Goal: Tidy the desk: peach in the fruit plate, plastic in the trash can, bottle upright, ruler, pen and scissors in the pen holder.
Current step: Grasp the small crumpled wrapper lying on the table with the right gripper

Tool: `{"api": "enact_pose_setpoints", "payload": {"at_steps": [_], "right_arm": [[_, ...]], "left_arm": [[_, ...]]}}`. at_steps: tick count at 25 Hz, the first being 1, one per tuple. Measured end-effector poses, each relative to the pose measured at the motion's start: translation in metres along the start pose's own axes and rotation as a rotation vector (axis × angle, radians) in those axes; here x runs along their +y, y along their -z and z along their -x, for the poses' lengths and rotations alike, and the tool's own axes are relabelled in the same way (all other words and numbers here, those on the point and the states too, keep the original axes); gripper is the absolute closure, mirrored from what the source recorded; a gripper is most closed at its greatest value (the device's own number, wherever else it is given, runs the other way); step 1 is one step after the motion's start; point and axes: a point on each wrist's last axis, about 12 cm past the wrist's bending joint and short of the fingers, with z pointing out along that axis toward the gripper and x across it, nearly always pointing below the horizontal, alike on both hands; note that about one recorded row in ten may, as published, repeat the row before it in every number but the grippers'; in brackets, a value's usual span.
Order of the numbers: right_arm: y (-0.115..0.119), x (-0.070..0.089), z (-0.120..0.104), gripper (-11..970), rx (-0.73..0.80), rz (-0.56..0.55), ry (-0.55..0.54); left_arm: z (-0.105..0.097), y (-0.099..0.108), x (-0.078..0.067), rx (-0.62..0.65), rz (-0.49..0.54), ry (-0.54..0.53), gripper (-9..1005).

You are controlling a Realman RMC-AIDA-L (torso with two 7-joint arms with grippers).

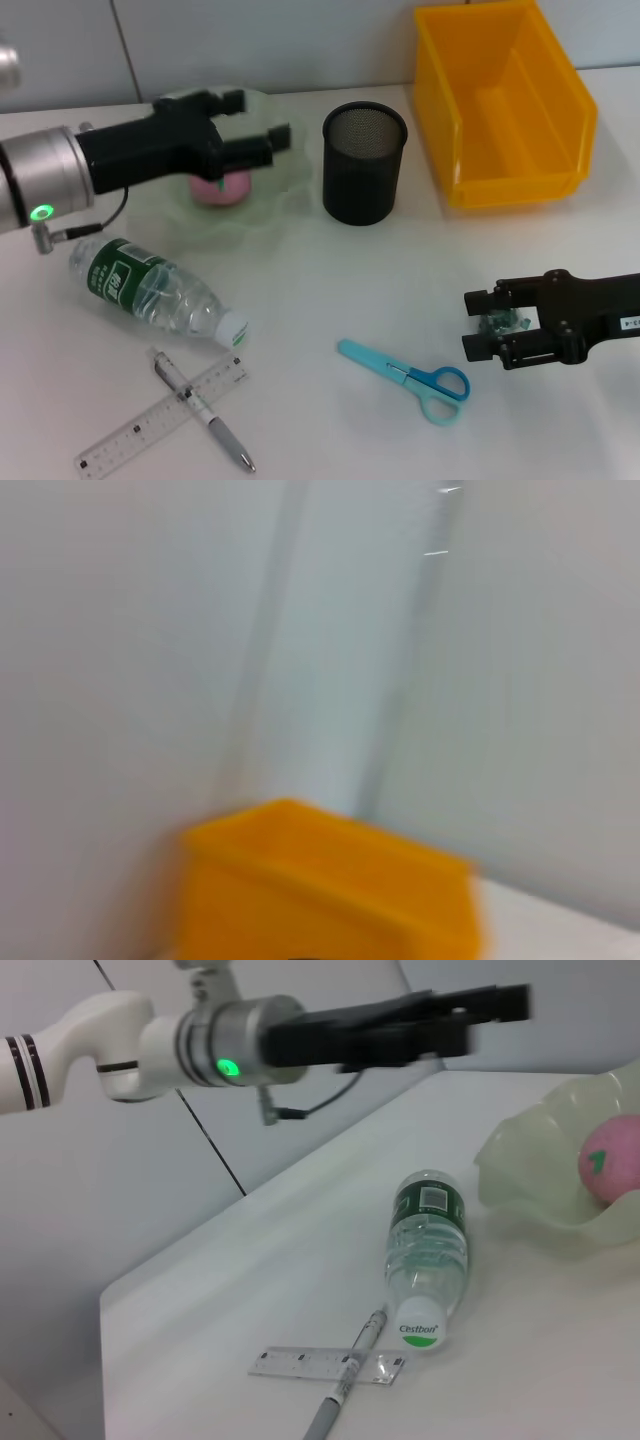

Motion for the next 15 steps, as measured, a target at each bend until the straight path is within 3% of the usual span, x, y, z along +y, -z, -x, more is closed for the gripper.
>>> {"api": "enact_pose_setpoints", "payload": {"at_steps": [3, 9, 14, 15], "right_arm": [[0.0, 0.0, 0.0, 238, 0.001, -0.002, 0.001], [0.001, 0.0, 0.0, 240, 0.007, -0.003, 0.004], [0.002, -0.001, 0.001, 241, 0.013, -0.004, 0.006], [0.002, -0.001, 0.001, 241, 0.014, -0.005, 0.007]], "left_arm": [[-0.002, 0.011, -0.02, 0.049, -0.207, 0.022, 132], [-0.02, 0.018, -0.039, 0.188, -0.362, 0.057, 134], [-0.028, 0.019, -0.045, 0.238, -0.398, 0.061, 134], [-0.037, 0.019, -0.051, 0.29, -0.427, 0.057, 134]]}}
